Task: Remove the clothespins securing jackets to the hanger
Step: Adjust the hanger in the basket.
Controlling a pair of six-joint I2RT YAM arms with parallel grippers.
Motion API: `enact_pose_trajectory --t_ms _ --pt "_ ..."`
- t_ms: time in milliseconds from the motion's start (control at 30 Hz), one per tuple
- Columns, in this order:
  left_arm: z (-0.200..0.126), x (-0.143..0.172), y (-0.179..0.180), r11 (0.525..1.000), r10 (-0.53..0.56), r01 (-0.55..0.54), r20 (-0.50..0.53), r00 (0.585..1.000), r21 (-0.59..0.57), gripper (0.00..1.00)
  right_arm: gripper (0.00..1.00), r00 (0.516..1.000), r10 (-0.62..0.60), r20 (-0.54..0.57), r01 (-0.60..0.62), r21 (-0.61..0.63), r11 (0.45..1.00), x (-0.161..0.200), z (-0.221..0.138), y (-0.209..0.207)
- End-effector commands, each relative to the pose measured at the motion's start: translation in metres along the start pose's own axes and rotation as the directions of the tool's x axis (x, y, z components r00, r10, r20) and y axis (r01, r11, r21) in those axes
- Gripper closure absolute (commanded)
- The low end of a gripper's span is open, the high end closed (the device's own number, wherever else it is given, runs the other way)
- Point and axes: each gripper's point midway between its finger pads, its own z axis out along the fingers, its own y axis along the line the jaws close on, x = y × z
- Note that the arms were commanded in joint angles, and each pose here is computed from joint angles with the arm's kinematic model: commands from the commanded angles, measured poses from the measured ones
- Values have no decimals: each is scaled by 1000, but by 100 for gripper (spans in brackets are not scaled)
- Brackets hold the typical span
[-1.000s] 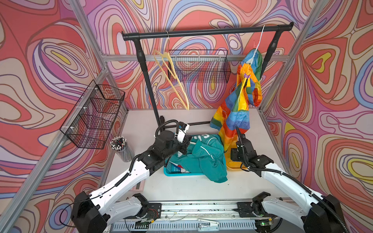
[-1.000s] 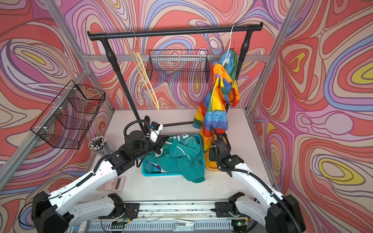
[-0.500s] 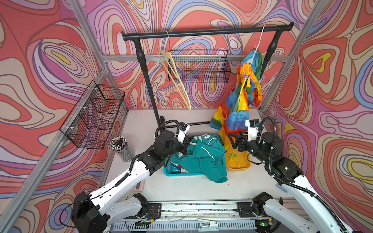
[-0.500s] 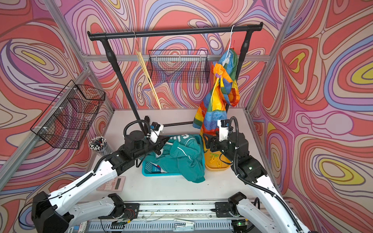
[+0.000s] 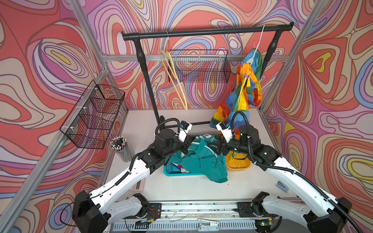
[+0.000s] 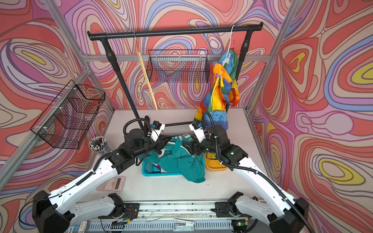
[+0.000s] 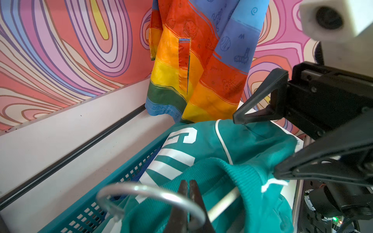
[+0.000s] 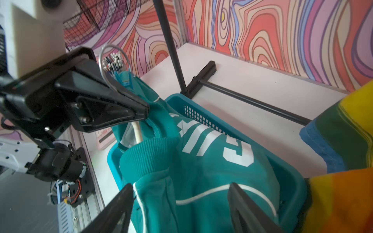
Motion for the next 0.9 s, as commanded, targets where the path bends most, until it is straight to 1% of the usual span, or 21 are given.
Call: enact_pose_trajectory --t_ms 0,67,167,267,333,433,600,633,700,767,800,867 --pt "-2 -19 -10 999 26 -28 32 999 44 100 34 995 -87 -59 84 -44 995 9 -2 12" --pt "1 -19 -9 999 32 -33 27 999 38 100 38 993 -95 -67 92 -50 995 12 -4 14" --pt "4 -22 -9 999 37 -38 26 999 38 100 38 990 -105 -99 99 -72 993 19 -2 20" --pt "5 -28 -11 998 44 -46 36 998 46 100 45 982 -110 -151 100 -72 992 30 3 22" --pt "5 -30 -13 997 45 -48 41 998 57 100 52 979 -112 -171 101 -71 992 34 6 22" --pt "5 -32 -13 997 40 -43 47 998 59 100 68 979 -115 -166 108 -51 993 32 8 20" --pt "5 -30 -13 998 9 -11 44 999 59 100 94 982 -112 -152 104 -59 993 30 11 24" --pt "4 -31 -13 998 3 -6 46 999 58 99 98 982 -114 -151 107 -54 993 31 11 24" --pt "1 -33 -10 999 -16 14 52 999 37 84 100 984 -118 -137 112 -45 993 31 11 25" --pt "-6 -37 -8 999 -30 29 66 997 20 65 100 986 -114 -125 112 -21 994 30 8 23" --pt "-9 -39 -8 999 -37 36 72 997 12 59 100 986 -113 -122 113 -7 994 30 7 22" --pt "-21 -43 -3 998 -54 57 90 994 -29 42 100 988 -117 -104 119 13 993 30 1 22"
